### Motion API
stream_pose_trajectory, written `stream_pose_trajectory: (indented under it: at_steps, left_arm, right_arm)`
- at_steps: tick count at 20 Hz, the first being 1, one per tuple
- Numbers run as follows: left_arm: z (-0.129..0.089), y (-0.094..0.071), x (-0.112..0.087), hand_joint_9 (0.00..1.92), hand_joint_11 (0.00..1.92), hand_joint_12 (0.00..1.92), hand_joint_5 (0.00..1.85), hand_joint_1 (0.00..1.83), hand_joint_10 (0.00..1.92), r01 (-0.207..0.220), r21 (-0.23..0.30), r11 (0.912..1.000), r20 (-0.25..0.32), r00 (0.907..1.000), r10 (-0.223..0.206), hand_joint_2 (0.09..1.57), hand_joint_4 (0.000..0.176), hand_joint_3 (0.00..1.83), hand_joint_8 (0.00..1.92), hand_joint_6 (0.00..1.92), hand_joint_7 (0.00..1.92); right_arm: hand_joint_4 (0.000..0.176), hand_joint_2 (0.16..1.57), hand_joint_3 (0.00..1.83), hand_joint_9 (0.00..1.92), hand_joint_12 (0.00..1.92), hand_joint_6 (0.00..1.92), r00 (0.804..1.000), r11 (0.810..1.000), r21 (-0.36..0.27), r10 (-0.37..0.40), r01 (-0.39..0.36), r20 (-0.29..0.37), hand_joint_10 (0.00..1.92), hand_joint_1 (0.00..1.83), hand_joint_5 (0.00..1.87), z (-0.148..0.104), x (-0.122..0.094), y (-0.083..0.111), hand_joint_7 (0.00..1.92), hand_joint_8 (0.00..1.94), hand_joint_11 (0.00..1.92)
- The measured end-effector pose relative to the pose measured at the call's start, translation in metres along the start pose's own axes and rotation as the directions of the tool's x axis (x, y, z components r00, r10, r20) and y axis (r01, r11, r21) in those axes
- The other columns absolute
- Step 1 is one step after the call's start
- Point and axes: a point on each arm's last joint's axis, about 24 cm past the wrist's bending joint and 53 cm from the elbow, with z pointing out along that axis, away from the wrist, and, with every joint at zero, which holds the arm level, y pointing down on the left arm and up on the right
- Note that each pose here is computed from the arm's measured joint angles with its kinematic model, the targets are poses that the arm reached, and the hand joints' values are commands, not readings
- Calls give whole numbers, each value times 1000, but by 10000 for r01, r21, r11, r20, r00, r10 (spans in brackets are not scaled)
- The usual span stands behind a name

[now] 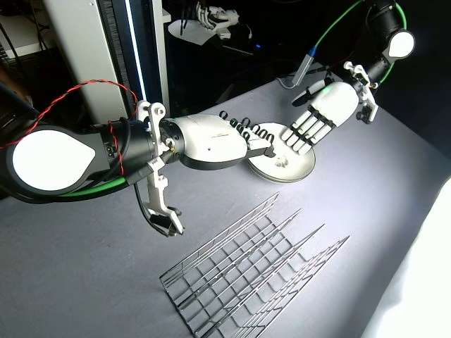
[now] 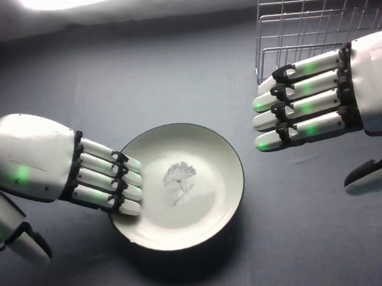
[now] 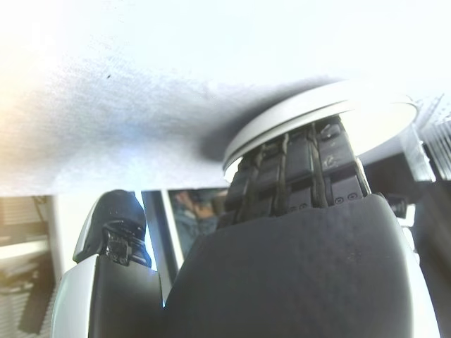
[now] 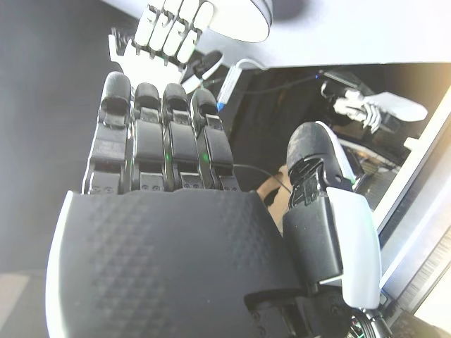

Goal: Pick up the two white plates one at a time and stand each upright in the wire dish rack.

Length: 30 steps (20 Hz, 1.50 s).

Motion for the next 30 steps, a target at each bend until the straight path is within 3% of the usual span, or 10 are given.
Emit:
stream_pose_trajectory:
  at_steps: [4, 7, 8, 9, 10, 11, 13, 15, 20, 30]
  left_arm:
    - [22, -10, -9, 21, 0, 0, 91, 0, 2, 10, 399, 9992, 264, 9996, -21, 1198, 0, 0, 2, 2, 66]
    - [37, -15, -19, 19, 0, 0, 96, 0, 0, -104, 602, 9981, 487, 9988, 75, 1202, 0, 0, 3, 2, 74]
    - [45, -17, -26, 22, 0, 0, 96, 0, 6, -194, 713, 9973, 590, 9981, 152, 1197, 0, 0, 2, 3, 71]
    - [49, -17, -30, 22, 0, 0, 96, 0, 6, -286, 755, 9967, 634, 9977, 239, 1197, 0, 0, 2, 3, 71]
    - [55, -18, -36, 38, 10, 5, 110, 0, 11, -395, 812, 9959, 698, 9970, 338, 1195, 0, 0, 7, 8, 85]
    - [61, -19, -42, 34, 4, 2, 108, 0, 8, -460, 862, 9952, 786, 9961, 393, 1197, 0, 0, 7, 6, 86]
    - [64, -19, -46, 48, 15, 7, 122, 0, 12, -550, 865, 9947, 813, 9955, 479, 1199, 0, 0, 11, 10, 101]
    - [64, -19, -46, 26, 2, 0, 100, 0, 1, -549, 854, 9948, 814, 9955, 479, 1197, 0, 0, 0, 0, 75]
    - [66, -19, -48, 28, 0, 0, 95, 0, 1, -580, 868, 9945, 830, 9953, 508, 1195, 0, 0, 0, 0, 71]
    - [67, -18, -53, 9, 0, 0, 82, 0, 3, -583, 835, 9948, 835, 9952, 513, 1193, 0, 0, 4, 3, 47]
  right_arm:
    - [0, 1300, 0, 122, 447, 1, 10000, 10000, -32, 3, -3, 7, 1, 83, 178, 0, 0, 1, 140, 0, 0]
    - [0, 1229, 0, 100, 441, 2, 10000, 10000, -51, -2, 2, 13, 0, 390, 135, 0, 0, 1, 102, 2, 0]
    - [0, 1159, 0, 119, 495, 2, 10000, 10000, -57, 1, -1, 18, 5, 639, 129, 0, 0, 1, 110, 3, 0]
    - [0, 1159, 0, 119, 495, 2, 10000, 10000, -58, -5, 6, 15, 5, 639, 129, 0, 0, 1, 110, 3, 0]
    - [0, 1067, 0, 54, 400, 1, 10000, 10000, -60, 2, -1, 23, 1, 977, 86, 0, 0, 1, 32, 0, 0]
    - [0, 1006, 0, 62, 442, 7, 10000, 10000, -64, -6, 6, 23, 3, 1096, 114, 0, 0, 1, 43, 3, 0]
    - [0, 971, 0, 68, 484, 7, 10000, 10000, -42, -4, 4, 25, 4, 1175, 129, 0, 0, -1, 52, 3, 0]
    - [0, 941, 0, 113, 685, 4, 10000, 10000, -6, 16, -16, -1, 10, 1302, 148, 2, 1, -1, 95, 7, 0]
    - [0, 933, 0, 143, 803, 6, 9998, 9999, -84, 142, -143, -106, 12, 1339, 152, 10, 8, 1, 117, 7, 0]
    - [0, 914, 0, 203, 819, 7, 9971, 9984, -85, 556, -561, -524, 8, 1253, 216, 42, 36, 4, 190, 5, 0]
